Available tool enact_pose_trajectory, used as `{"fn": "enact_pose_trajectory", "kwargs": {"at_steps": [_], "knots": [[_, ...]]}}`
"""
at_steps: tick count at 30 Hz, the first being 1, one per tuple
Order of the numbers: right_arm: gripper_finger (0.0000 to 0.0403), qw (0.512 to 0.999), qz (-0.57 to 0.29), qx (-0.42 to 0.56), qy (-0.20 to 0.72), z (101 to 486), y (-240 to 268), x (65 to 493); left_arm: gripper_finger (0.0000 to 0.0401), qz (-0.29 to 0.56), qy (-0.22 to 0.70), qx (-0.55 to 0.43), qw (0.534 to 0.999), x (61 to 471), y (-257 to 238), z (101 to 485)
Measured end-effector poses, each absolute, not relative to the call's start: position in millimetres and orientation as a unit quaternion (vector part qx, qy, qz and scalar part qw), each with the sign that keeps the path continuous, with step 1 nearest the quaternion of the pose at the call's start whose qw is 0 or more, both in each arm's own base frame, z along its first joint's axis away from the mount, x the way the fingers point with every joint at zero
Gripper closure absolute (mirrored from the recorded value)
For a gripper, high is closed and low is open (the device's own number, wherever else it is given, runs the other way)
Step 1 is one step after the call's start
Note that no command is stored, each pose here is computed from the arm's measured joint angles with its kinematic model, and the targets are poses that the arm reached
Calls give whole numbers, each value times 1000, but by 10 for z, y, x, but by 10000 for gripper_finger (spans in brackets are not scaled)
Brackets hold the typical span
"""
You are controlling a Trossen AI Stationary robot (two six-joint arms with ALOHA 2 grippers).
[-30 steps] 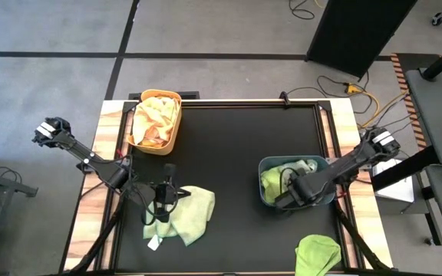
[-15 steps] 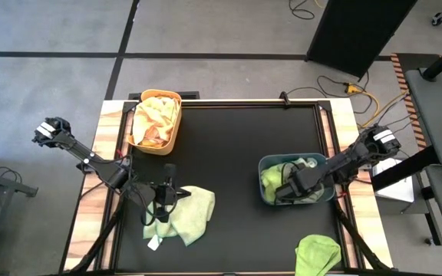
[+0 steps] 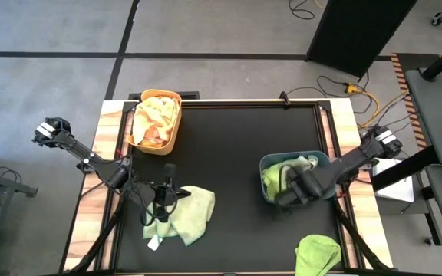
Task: Sort towels by color in basket
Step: Put the green microfiber cloth into the blue bin
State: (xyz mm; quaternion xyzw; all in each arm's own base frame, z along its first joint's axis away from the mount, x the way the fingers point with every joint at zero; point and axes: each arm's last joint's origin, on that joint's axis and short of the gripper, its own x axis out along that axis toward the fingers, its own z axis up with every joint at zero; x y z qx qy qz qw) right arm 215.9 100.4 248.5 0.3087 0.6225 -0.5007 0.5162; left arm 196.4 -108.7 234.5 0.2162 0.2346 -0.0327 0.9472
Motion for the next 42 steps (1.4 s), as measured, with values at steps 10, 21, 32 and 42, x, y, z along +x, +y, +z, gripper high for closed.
{"fn": "enact_pose_trajectory", "kwargs": {"at_steps": [10,21,32,42], "knots": [[74,498,-361,391,684,2456,1952,2159,401,-33,245,222,943,1953,-1080,2326],[91,363,-350,326,800,1657,2669,1983,401,-46,227,268,935,1969,-1091,2357],[149,359,-294,302,833,1160,2590,2107,401,-49,210,287,933,1987,-1094,2389],[354,392,-272,275,835,1309,2497,2108,401,-46,207,280,936,1989,-1092,2396]]}}
